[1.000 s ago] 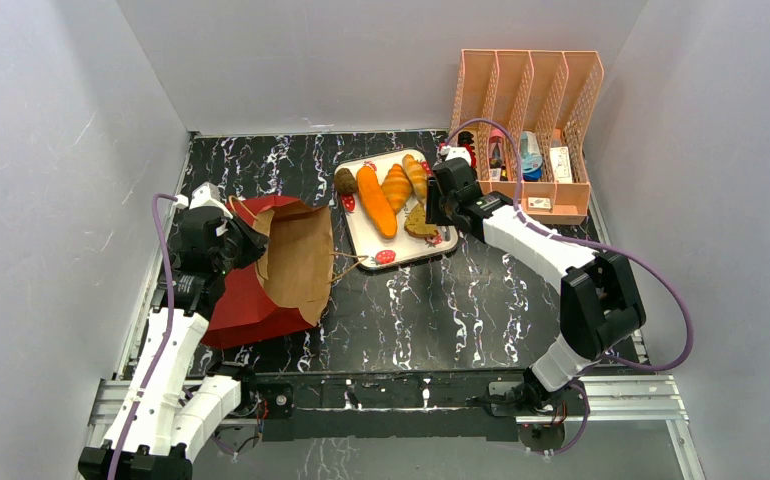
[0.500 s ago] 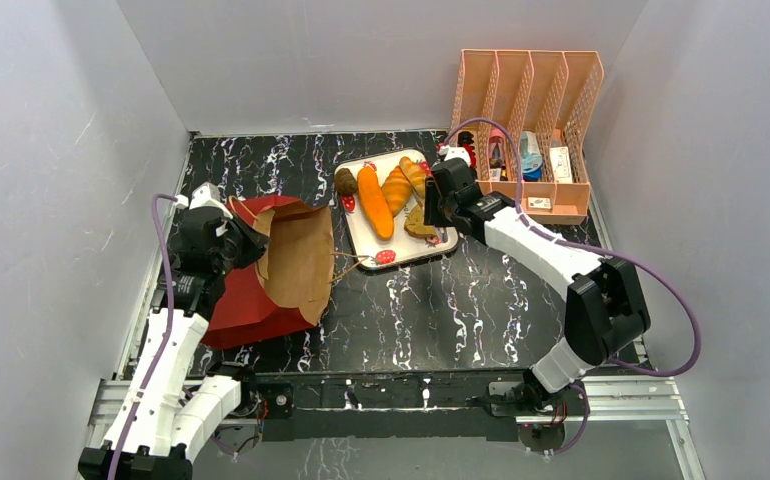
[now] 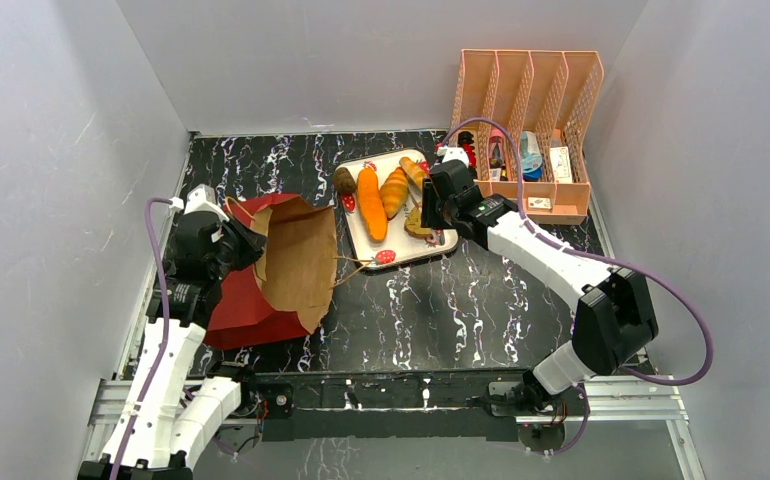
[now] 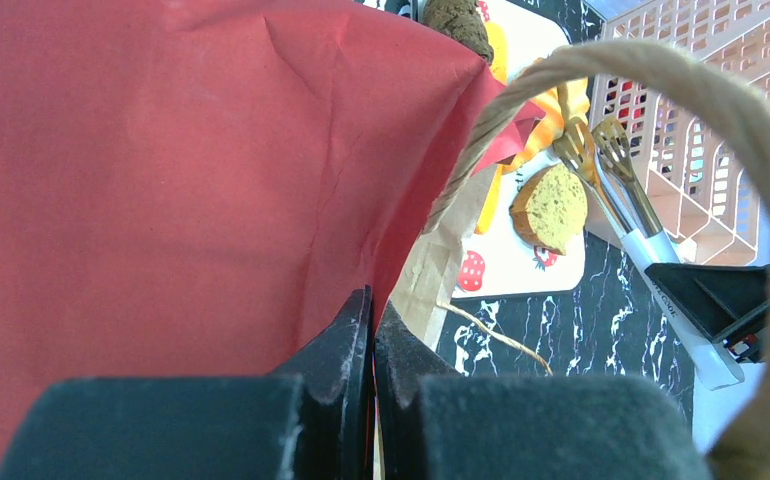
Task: Take the fake bread out of the paper bag
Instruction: Place the fake bread in the container.
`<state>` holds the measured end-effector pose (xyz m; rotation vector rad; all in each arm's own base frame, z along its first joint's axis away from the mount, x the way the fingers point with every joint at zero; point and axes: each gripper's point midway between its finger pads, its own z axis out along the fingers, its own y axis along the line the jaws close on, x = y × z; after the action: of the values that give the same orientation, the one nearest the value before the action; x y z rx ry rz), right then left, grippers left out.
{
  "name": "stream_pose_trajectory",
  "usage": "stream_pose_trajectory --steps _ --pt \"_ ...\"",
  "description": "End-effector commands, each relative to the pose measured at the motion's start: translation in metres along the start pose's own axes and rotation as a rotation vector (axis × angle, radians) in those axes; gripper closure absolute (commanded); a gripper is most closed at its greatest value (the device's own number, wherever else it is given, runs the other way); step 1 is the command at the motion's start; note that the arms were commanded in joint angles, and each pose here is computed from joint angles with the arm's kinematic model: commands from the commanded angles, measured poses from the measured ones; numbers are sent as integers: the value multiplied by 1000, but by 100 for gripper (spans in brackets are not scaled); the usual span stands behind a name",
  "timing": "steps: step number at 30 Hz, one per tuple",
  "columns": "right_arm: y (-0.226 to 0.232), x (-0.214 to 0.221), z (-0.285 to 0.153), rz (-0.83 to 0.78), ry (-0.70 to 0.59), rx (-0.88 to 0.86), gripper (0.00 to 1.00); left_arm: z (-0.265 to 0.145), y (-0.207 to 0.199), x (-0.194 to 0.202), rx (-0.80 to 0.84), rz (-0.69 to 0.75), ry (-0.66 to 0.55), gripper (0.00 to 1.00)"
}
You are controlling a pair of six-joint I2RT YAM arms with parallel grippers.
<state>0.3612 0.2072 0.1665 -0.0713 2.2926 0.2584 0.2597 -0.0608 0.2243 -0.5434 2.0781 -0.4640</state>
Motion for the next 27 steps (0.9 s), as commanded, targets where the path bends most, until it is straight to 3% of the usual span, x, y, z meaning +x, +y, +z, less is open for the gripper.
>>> stream_pose_trajectory --steps 1,27 --pt "21 -51 -31 43 -152 -72 65 -9 -6 -3 32 6 -9 100" --pt "39 -66 -57 46 -182 -114 65 -18 -7 -6 29 18 -14 100"
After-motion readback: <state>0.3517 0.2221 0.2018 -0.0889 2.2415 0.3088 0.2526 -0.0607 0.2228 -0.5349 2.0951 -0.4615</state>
